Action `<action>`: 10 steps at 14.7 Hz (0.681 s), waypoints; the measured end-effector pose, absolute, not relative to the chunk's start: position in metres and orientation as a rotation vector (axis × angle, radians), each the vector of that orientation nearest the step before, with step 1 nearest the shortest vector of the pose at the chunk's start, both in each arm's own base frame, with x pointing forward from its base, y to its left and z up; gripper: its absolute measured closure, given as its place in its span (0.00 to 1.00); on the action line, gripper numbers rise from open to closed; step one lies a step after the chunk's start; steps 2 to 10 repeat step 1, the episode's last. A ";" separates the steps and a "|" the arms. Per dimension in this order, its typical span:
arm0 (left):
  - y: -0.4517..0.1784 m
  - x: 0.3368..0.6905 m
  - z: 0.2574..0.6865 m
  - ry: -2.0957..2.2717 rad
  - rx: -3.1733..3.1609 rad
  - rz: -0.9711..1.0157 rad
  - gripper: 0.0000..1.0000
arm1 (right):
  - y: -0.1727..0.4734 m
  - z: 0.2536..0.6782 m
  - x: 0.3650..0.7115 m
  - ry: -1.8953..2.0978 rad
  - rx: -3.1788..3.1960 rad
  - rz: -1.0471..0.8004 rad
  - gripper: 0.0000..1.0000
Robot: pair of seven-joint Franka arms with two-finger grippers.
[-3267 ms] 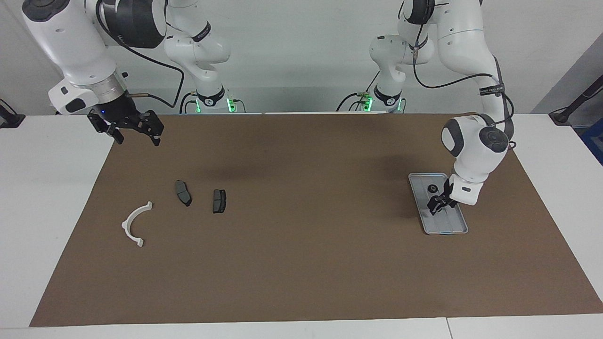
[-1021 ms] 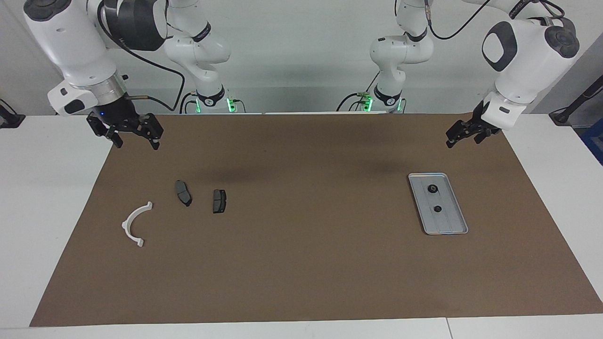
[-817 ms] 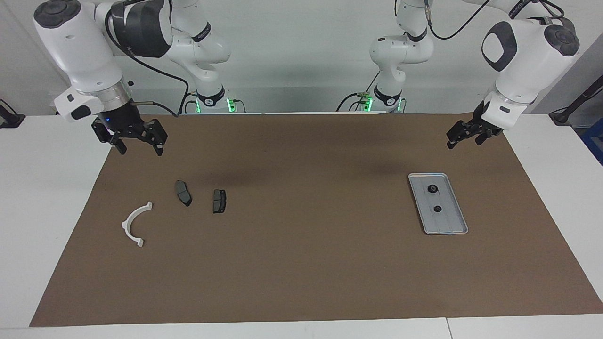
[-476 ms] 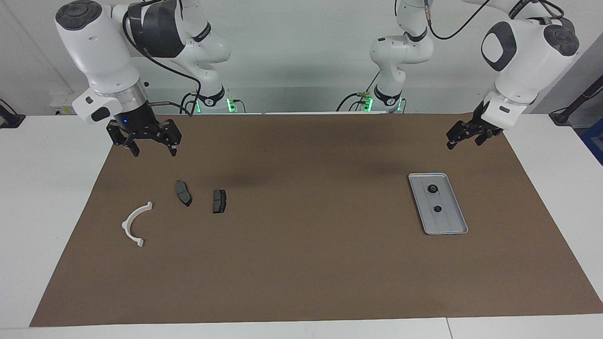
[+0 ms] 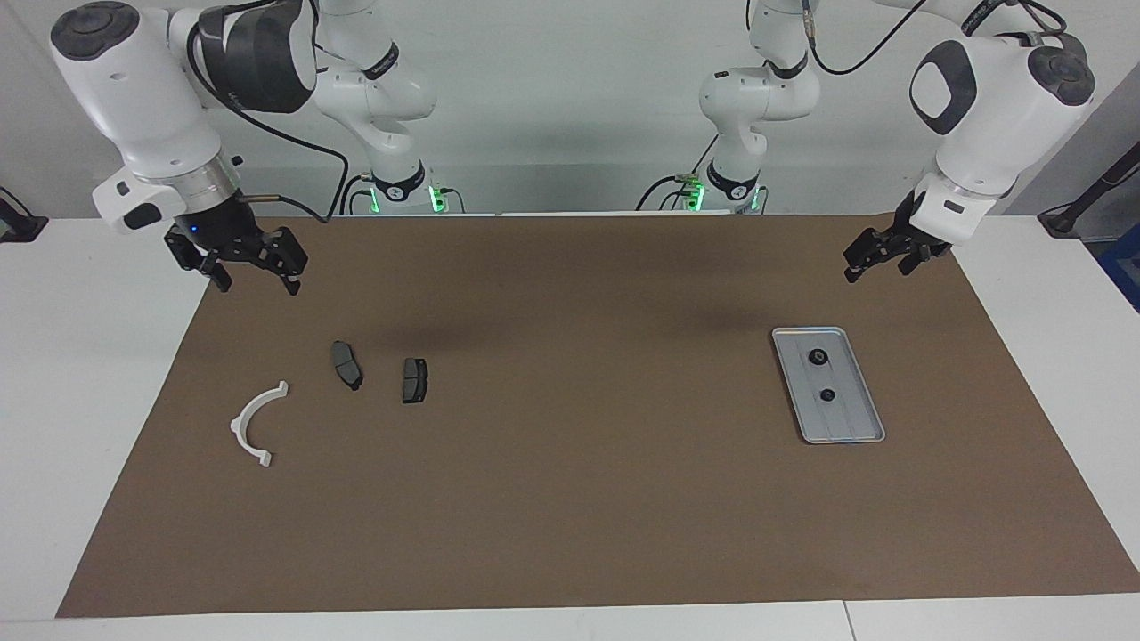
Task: Pick bearing gear from pile to tray
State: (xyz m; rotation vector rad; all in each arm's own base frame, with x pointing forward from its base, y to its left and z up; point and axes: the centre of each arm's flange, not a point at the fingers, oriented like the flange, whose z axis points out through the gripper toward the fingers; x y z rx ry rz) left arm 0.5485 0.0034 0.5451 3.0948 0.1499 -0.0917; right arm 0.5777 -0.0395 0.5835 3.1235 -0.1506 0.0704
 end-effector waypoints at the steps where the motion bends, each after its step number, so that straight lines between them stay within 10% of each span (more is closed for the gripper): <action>1: 0.003 0.549 0.546 0.150 3.095 -0.089 0.00 | -0.043 0.584 0.577 -0.159 3.123 0.071 0.00; 10: 0.003 0.549 0.546 0.150 3.095 -0.089 0.00 | -0.043 0.584 0.577 -0.159 3.123 0.071 0.00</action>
